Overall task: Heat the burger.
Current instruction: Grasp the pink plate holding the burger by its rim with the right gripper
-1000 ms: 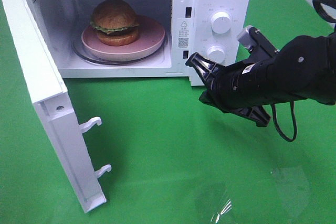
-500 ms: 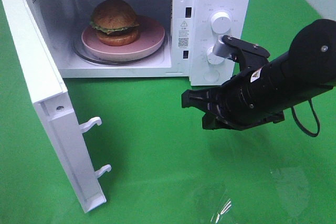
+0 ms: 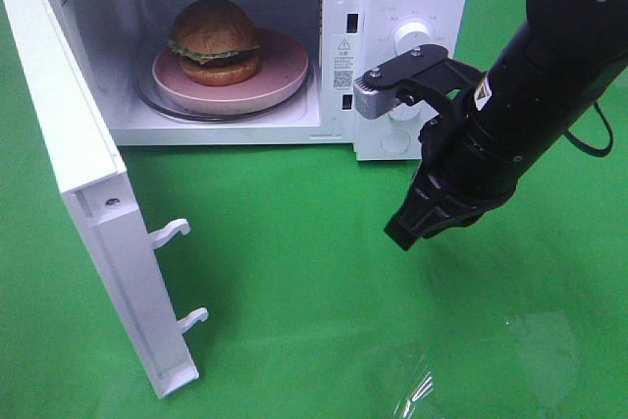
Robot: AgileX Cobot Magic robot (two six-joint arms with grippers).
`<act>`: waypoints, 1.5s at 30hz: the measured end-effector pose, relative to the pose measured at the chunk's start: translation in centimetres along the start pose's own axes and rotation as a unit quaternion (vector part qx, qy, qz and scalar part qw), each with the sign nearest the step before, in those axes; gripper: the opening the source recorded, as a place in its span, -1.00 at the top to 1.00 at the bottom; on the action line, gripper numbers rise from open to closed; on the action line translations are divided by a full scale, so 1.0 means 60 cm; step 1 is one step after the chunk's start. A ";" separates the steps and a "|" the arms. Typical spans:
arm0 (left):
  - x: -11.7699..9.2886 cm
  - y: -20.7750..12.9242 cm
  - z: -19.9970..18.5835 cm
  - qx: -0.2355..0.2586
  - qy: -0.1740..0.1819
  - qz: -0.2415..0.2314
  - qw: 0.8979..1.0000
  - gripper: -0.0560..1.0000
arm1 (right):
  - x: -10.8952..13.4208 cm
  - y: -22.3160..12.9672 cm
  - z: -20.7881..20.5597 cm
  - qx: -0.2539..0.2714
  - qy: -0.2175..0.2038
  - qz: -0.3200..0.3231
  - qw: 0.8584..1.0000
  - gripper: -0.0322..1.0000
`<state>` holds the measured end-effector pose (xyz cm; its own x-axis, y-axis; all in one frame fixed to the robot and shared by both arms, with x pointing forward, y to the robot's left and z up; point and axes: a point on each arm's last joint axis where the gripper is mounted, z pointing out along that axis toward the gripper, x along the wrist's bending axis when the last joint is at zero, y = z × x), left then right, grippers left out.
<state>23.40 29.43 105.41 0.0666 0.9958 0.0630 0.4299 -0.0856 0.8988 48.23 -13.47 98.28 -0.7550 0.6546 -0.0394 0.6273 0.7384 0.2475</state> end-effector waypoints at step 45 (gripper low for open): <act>0.000 0.000 0.000 0.000 0.000 0.000 1.000 -0.95 | -0.007 0.108 -0.005 -0.065 -0.184 -0.550 0.812 -0.88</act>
<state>23.40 29.43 105.41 0.0666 0.9958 0.0630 0.4299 -0.0856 0.8988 52.55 -9.04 100.20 -0.7221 -0.3666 -0.5866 -0.4311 0.9017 -0.0329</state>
